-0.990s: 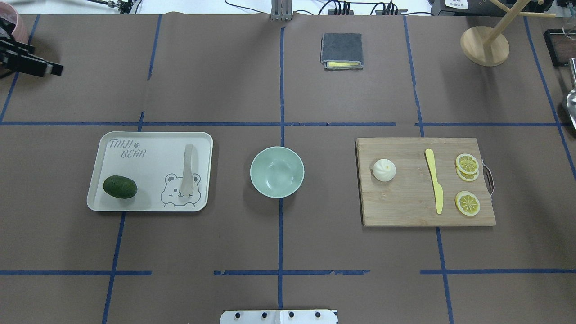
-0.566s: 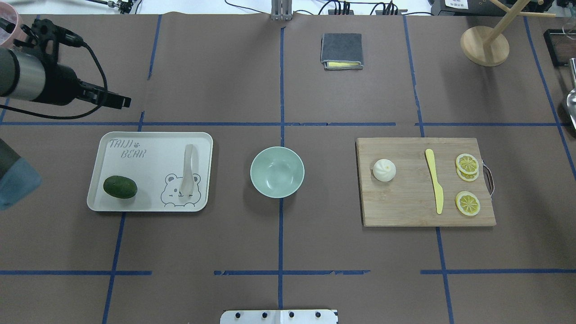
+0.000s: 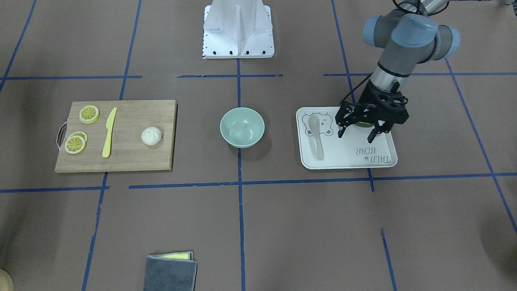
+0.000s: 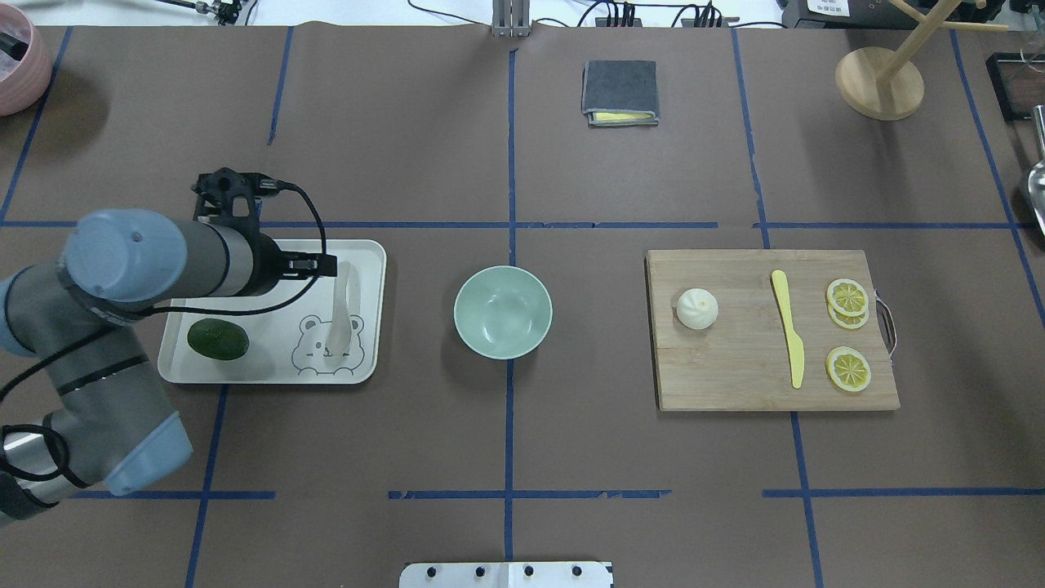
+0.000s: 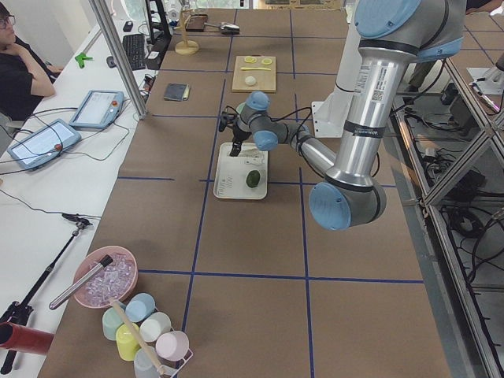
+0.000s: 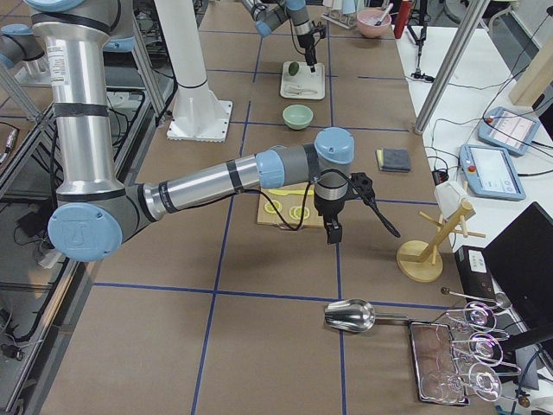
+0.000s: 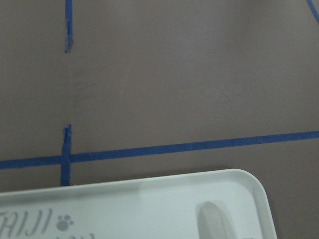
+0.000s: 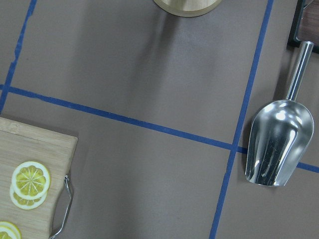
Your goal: Put spoon and bun in bowl
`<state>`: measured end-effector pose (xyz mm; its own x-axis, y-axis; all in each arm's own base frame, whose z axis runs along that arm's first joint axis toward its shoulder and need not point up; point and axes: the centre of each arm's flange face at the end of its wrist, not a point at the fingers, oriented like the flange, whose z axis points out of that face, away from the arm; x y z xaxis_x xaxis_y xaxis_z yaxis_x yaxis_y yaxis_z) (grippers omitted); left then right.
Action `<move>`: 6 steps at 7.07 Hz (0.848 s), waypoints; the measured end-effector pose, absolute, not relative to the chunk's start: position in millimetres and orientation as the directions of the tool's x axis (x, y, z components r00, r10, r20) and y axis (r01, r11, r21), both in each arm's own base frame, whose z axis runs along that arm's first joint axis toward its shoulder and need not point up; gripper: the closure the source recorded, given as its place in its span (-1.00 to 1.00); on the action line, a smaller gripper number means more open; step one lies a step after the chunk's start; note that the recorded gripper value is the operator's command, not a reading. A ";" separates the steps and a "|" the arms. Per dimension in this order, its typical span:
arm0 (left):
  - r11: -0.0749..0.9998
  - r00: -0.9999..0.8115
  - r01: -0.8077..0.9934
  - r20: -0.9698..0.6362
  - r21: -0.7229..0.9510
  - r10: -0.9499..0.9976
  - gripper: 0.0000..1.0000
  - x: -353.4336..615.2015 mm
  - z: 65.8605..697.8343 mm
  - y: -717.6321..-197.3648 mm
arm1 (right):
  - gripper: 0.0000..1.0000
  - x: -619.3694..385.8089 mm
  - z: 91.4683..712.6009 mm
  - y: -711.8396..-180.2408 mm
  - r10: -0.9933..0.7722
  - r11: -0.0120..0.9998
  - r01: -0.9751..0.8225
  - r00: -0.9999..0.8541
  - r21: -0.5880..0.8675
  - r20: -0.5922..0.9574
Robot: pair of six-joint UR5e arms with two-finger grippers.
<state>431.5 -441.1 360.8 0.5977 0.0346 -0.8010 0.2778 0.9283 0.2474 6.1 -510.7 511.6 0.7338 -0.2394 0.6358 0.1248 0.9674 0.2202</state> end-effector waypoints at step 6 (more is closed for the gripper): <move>0.927 0.630 0.296 -0.777 0.232 -0.006 0.42 475.9 376.9 -432.7 | -1.00 6.4 512.1 -510.7 -0.238 0.968 0.124 0.734 0.219 0.636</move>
